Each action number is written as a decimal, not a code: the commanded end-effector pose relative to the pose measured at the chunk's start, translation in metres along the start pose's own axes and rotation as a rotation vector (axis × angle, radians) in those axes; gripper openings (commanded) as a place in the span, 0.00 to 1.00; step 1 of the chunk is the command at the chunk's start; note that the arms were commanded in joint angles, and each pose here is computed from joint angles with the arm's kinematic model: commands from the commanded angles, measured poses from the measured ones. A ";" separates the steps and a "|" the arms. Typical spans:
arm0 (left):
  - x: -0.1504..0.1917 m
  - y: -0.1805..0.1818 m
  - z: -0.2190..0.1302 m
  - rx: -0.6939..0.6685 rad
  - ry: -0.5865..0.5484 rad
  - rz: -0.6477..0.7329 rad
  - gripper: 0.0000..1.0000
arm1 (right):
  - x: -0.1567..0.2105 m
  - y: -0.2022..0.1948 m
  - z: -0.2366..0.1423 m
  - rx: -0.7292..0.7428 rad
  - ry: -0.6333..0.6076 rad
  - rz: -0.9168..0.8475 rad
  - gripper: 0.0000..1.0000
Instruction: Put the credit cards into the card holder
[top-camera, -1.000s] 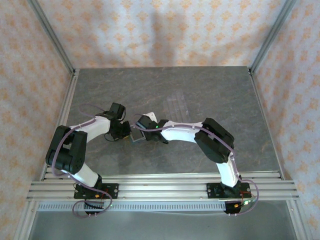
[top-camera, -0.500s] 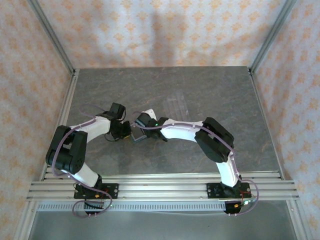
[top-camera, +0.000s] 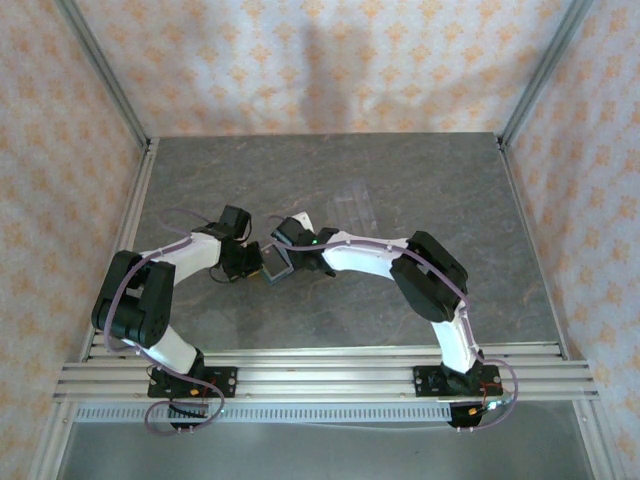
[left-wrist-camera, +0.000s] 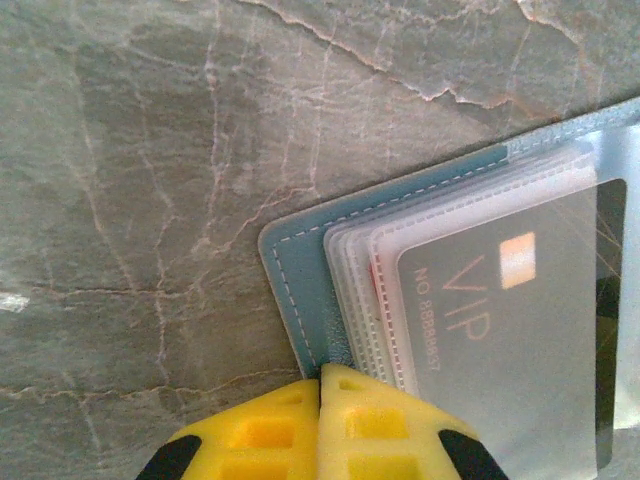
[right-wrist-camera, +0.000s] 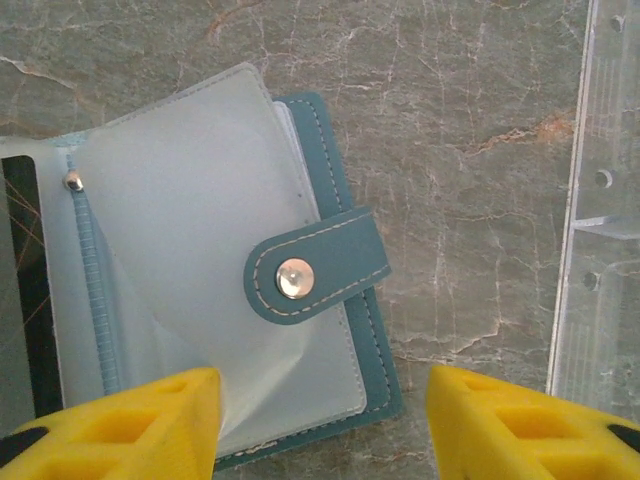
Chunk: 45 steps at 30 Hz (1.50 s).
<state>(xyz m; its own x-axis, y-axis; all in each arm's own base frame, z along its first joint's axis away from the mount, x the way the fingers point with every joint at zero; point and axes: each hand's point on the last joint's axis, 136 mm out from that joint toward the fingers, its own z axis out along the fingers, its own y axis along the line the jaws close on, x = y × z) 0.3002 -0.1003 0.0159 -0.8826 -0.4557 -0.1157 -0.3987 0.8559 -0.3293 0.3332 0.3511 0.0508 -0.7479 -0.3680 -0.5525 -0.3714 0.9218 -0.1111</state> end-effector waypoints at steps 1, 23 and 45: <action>0.016 0.021 0.016 -0.076 0.057 -0.005 0.00 | -0.012 -0.010 -0.003 0.032 -0.013 0.000 0.56; 0.019 0.023 0.017 -0.081 0.064 -0.006 0.00 | -0.023 0.011 -0.003 -0.125 0.015 0.010 0.51; 0.020 0.024 0.018 -0.082 0.065 -0.009 0.00 | -0.021 -0.004 0.018 0.025 0.045 -0.040 0.51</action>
<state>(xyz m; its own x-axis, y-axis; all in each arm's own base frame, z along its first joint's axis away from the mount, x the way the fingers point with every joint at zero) 0.3004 -0.1004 0.0156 -0.8826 -0.4556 -0.1155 -0.3987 0.8558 -0.3296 0.3524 0.3668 0.0439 -0.7670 -0.3939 -0.5065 -0.4096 0.9082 -0.0860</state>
